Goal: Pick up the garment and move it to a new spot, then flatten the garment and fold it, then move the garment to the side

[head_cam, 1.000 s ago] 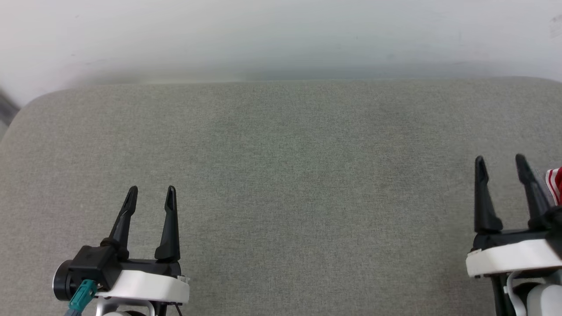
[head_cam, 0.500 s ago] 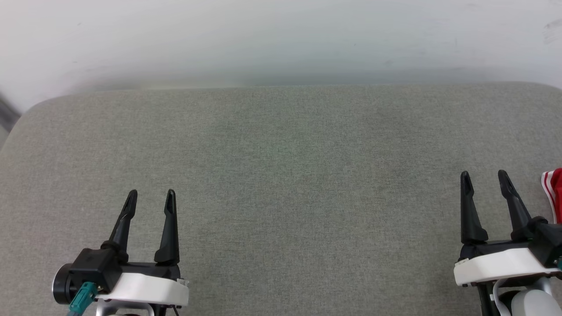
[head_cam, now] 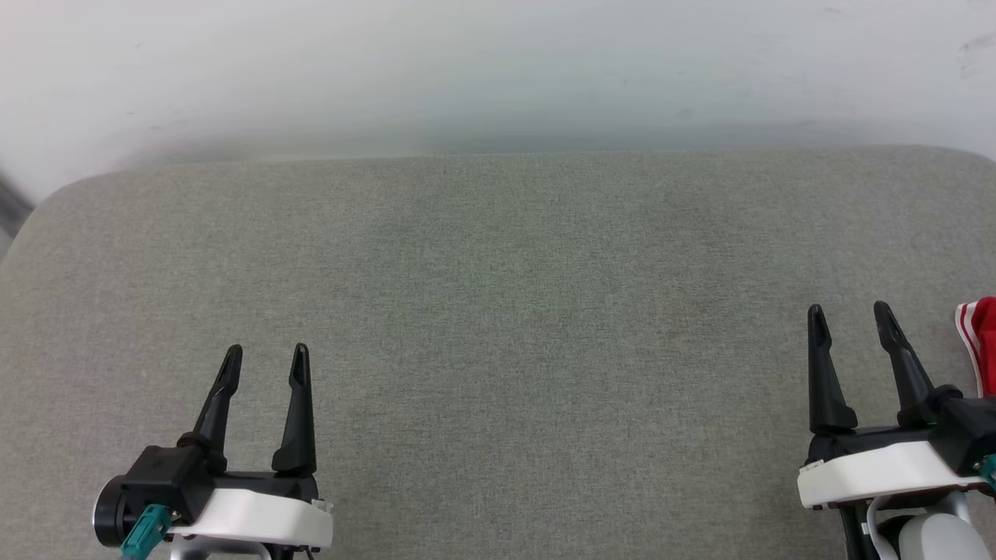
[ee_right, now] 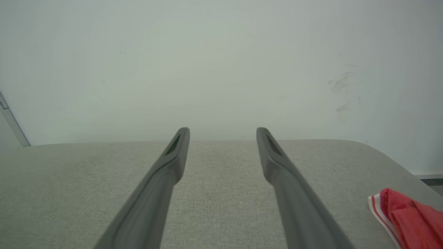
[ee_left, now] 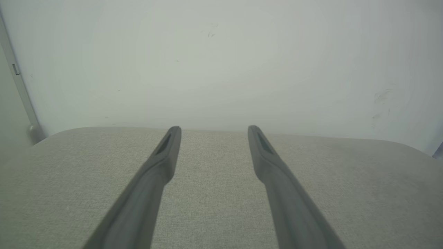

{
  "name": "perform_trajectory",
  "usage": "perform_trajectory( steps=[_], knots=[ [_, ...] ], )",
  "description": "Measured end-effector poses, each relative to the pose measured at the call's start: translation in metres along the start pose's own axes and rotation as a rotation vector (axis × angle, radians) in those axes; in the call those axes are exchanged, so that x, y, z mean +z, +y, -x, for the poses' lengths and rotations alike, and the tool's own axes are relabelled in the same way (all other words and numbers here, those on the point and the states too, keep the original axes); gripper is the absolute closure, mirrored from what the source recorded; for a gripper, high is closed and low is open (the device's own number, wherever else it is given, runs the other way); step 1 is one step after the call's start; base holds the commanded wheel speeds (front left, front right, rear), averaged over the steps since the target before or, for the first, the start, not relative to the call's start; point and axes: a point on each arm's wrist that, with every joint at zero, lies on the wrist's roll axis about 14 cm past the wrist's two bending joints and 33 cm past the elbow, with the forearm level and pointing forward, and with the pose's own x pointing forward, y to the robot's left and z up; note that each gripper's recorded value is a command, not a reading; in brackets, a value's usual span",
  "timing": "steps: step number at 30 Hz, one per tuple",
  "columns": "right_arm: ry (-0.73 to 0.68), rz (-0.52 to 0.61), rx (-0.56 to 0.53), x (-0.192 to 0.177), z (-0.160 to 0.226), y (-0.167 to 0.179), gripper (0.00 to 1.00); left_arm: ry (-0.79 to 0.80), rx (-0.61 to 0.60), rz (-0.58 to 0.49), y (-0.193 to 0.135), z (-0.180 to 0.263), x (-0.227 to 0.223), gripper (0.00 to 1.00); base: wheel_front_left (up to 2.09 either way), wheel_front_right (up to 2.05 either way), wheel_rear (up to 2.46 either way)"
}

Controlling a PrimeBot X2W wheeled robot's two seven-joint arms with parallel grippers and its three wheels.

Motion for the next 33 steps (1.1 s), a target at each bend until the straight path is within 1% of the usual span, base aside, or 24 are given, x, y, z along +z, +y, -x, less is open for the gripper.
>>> perform_trajectory(
  steps=[4, 5, 11, 21, 33],
  knots=[
    [0.002, 0.000, -0.001, -0.001, 0.000, 0.000, 0.00, 0.002, 0.001, 0.004, 0.000, 0.000, -0.001, 0.00, 0.00, 0.00, 0.00],
    [0.002, 0.000, -0.001, -0.001, 0.000, 0.000, 1.00, 0.002, 0.002, 0.008, 0.000, 0.000, -0.001, 1.00, 0.00, 0.00, 0.00],
    [0.076, -0.022, -0.016, -0.022, 0.008, -0.003, 1.00, 0.075, 0.015, 0.031, 0.002, 0.010, -0.023, 1.00, 0.00, 0.00, 0.00],
    [0.107, -0.209, -0.075, -0.028, 0.012, -0.011, 1.00, 0.102, 0.069, 0.223, 0.008, 0.012, -0.030, 1.00, 0.00, 0.00, 0.00],
    [0.134, -0.412, -0.128, -0.035, 0.015, -0.017, 1.00, 0.124, 0.115, 0.421, 0.014, 0.010, -0.036, 1.00, 0.00, 0.00, 0.00]
  ],
)
